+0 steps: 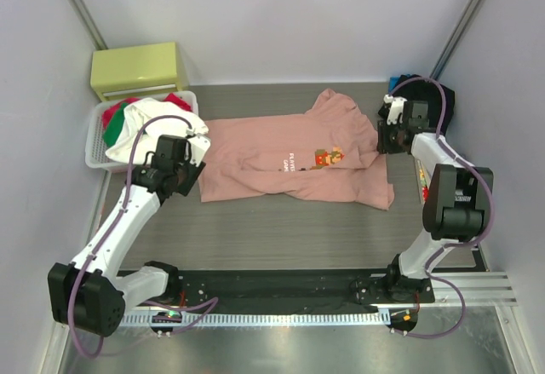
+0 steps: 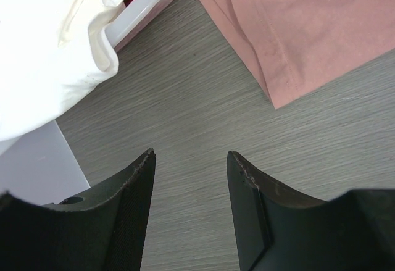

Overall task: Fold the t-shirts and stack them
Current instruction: Fold the flattened tshirt in 1/3 of the way

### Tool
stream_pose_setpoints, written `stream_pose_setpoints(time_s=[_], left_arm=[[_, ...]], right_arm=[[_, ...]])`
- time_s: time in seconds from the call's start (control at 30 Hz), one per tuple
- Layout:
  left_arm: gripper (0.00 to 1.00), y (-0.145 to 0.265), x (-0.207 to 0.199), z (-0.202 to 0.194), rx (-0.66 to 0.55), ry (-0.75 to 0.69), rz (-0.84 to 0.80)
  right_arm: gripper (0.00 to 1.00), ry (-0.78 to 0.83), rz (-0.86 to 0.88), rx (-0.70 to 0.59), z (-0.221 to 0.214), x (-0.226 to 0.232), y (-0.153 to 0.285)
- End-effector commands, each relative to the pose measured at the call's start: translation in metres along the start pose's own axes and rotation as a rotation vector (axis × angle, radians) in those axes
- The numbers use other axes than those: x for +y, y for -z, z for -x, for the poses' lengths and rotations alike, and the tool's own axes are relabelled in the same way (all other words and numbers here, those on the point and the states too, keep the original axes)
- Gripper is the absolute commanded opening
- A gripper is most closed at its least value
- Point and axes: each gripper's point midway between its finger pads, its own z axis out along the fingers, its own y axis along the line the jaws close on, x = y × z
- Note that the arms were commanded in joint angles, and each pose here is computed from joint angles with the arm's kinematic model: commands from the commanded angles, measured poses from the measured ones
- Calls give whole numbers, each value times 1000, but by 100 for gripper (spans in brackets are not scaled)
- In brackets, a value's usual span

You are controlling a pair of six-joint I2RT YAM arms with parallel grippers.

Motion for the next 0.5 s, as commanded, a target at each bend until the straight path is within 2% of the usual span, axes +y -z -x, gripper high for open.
stream_pose_setpoints(time_s=[0.0,0.03,0.07,0.23,0.37,0.47], left_arm=[[51,1,-3,3,-13,5,-17],[51,0,-3,2,-12,5,-18],[51,0,-3,1,-9,5,-19],[51,-2,-6,-1,-1,4,-29],[51,-5,-10,-3,8,-1,-48],[51,-9,-20,-7,37,-29,-103]], right_arm=[[58,10,23,-13,5,3,-7],[65,6,18,-15,4,3,-7],[66,-2,2,-19,-1,1,-4],[68,-9,-31,-95,6,-3,16],[68,-13,-4,-166,5,11,59],[68,-27,44,-150,-9,26,79]])
